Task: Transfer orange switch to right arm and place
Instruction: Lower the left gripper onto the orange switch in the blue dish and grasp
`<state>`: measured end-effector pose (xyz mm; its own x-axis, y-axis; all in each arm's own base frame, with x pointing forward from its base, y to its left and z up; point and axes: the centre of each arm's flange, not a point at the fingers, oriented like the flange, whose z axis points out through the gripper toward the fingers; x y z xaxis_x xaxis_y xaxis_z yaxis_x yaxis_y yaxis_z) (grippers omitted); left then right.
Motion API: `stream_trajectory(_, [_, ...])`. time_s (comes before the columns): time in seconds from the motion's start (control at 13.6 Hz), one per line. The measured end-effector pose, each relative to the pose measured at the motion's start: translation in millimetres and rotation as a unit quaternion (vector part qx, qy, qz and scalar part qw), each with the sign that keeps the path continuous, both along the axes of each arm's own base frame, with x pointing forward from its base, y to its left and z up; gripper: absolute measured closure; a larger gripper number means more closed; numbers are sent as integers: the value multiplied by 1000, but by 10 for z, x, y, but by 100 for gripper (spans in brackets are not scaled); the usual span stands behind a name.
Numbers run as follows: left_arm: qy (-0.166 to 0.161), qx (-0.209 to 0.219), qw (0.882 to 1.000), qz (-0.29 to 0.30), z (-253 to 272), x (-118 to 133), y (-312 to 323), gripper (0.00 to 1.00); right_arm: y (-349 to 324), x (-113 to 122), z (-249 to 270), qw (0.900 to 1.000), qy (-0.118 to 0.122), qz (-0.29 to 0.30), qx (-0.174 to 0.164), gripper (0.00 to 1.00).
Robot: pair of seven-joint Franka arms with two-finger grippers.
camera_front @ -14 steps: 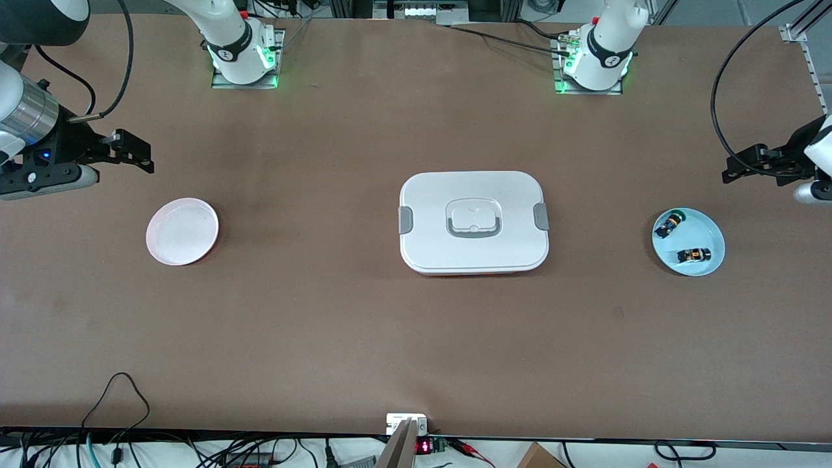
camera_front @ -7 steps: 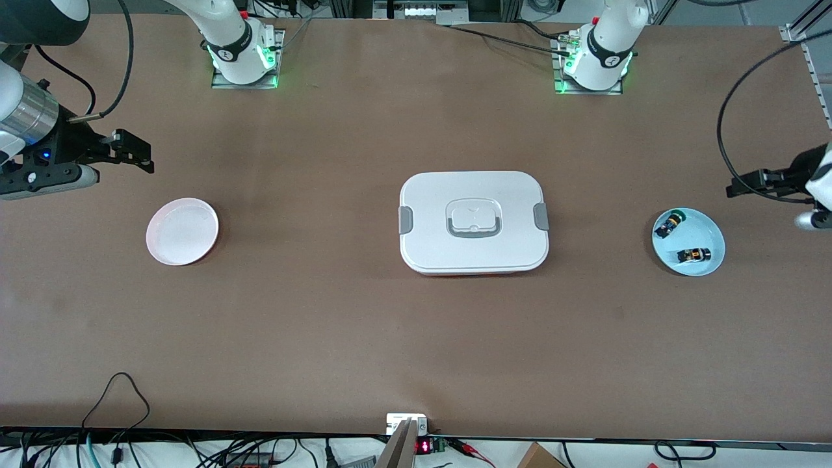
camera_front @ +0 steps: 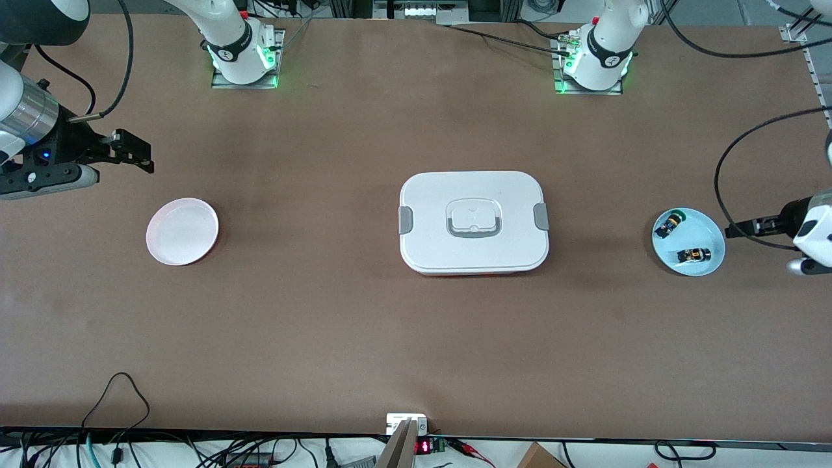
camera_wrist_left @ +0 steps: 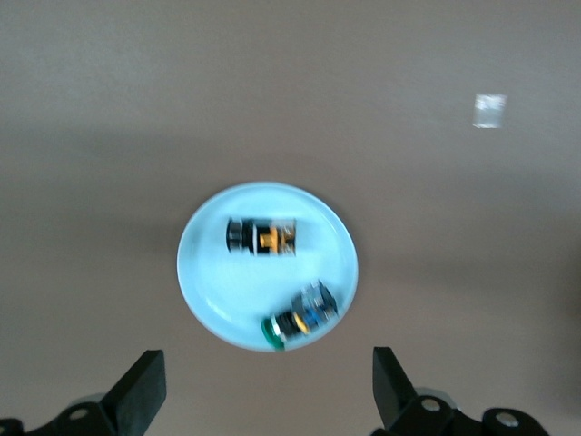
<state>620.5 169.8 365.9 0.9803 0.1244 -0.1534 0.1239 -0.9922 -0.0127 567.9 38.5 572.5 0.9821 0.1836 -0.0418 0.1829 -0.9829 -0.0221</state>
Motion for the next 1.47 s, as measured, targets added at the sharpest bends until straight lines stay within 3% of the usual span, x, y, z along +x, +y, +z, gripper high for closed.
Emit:
stream_trajectory(0.37, [-69,22,997,-31,-808,-81,19,0,0,0,1,1000,0,0,0,0])
stream_trajectory(0.81, [-124,44,991,-39,-1487,-461,31,0,0,0,3,1000,0,0,0,0])
stream_trajectory(1.32, [-124,47,990,-40,-1795,-545,51,0,0,0,5,1000,0,0,0,0])
stream_trajectory(1.47, [-122,47,991,-40,-1815,-549,47,11,0,0,5,1000,0,0,0,0])
